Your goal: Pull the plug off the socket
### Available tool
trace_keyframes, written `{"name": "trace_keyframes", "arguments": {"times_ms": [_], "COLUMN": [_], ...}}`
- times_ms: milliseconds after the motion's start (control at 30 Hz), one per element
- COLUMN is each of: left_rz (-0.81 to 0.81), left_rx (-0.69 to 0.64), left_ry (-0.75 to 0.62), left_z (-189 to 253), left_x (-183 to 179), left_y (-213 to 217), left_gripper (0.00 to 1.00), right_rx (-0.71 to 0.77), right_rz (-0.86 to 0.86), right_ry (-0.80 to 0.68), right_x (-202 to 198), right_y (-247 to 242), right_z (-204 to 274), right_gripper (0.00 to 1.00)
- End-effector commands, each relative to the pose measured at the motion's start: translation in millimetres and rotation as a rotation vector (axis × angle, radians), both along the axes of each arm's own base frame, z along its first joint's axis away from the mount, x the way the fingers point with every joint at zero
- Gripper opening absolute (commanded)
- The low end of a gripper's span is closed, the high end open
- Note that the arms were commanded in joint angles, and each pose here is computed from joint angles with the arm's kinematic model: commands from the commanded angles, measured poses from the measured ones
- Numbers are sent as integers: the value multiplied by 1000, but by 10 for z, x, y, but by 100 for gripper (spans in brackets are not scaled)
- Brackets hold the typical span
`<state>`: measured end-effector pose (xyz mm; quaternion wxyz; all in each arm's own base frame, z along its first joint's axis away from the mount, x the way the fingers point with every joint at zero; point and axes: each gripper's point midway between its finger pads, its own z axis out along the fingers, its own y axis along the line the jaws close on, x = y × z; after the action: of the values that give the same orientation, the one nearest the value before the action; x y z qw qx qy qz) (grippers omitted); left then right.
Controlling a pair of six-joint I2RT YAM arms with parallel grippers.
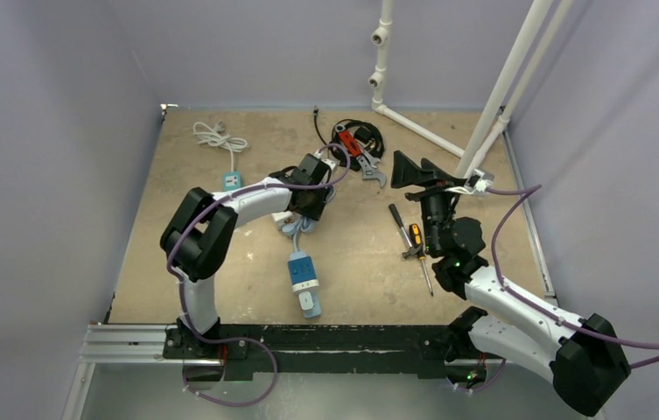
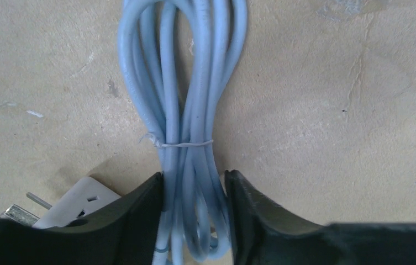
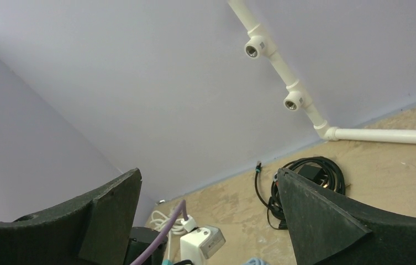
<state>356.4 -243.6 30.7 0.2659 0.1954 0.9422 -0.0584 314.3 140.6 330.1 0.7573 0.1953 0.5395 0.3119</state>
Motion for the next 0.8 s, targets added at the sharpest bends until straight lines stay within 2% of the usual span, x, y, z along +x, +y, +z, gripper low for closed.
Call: {"name": "trace_keyframes", "arguments": {"times_ms": [0,133,200,467,667,767], "left_rz": [-19,24,57,307,515,586], "left_rx": [0,37,20,-110,-267,-336], "left_ry": [20,3,7,-22,-101,-129], "left_z": [-25,-47,-50,82,311,390], "left_x": [18,106,172,641,1052,1178], "left_y": [-73,64,157,891,1509,1735], "left_gripper": [33,6,0,0,0,0], "right_rx": [28,21,16,0,33,2], "right_rz": [-18,-25,-27,3,-21,-21], "right_ry": [-17,-9,-5,-29,50,77], "right_x": [1,21,30,68,271,336], "right_y": [-35,-33,-31,69,149,207], "right_z": [19,-4,-16,13,-62,-110], "right_gripper": [95,95,96,99,99,99]}}
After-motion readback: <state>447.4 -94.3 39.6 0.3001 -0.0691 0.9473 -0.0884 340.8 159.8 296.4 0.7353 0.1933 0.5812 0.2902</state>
